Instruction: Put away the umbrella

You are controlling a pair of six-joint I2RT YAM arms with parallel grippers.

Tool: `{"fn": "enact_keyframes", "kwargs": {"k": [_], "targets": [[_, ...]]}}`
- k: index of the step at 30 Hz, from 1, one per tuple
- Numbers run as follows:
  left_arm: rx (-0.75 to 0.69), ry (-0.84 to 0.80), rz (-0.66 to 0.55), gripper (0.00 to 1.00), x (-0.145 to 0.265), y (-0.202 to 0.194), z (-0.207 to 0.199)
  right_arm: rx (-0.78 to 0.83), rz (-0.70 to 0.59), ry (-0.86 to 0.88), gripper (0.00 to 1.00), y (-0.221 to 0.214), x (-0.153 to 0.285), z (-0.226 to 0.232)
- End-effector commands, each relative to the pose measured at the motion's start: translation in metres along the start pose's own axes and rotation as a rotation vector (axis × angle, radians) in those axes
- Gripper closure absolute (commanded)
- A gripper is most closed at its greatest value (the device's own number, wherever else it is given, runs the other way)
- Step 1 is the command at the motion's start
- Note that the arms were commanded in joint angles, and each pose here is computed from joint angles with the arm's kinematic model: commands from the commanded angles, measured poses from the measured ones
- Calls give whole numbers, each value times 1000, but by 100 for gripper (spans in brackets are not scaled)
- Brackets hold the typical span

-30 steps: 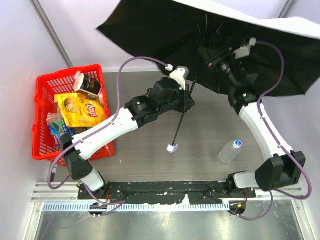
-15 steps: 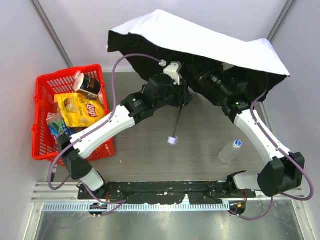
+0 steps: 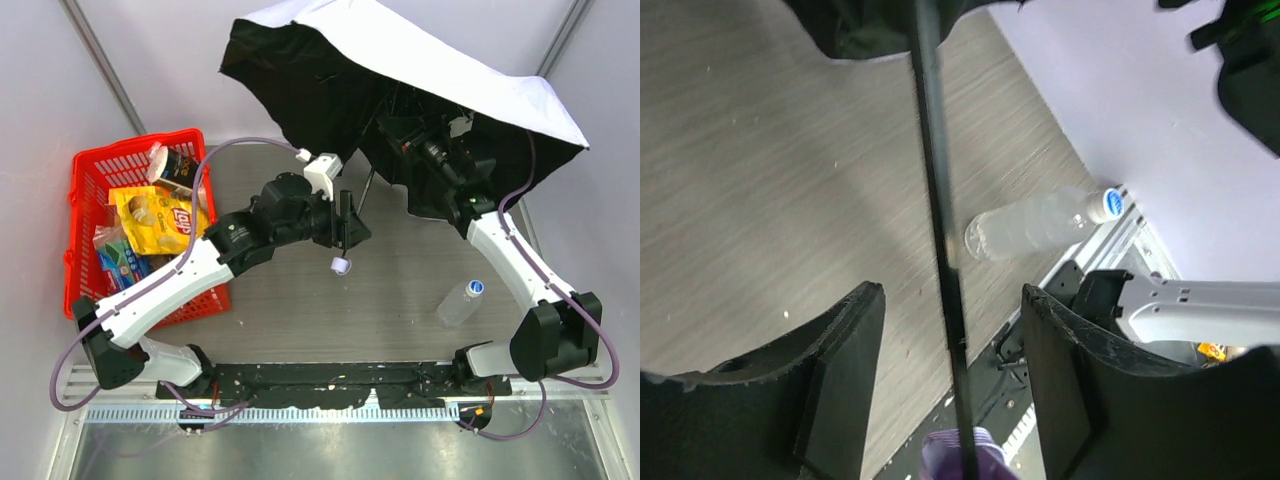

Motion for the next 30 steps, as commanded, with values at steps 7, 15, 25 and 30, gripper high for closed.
{"fn": "enact_keyframes", "kwargs": {"k": [7,15,25,30], "targets": [[26,86,55,84,-7,-15,9,6,-99,234,99,26,10,74],[-48,231,-151,100,18,39,20,36,-30,49,99,-16,29,10],[-114,295,-284,100,23,71,25,-46,106,82,99,-129,61,22],[-83,247,-228,100,20,53,24,62,34,79,99,-94,56,40]]}}
Point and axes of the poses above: each gripper's point midway between its finger pads, its own x axis back along the fingers, its own z axis along the line the jaws close on, y = z × x, the point moved 1 cm from there along x, back along the fingers, and after that the axes turned 6 degrees about x, right-handed, at the moved point
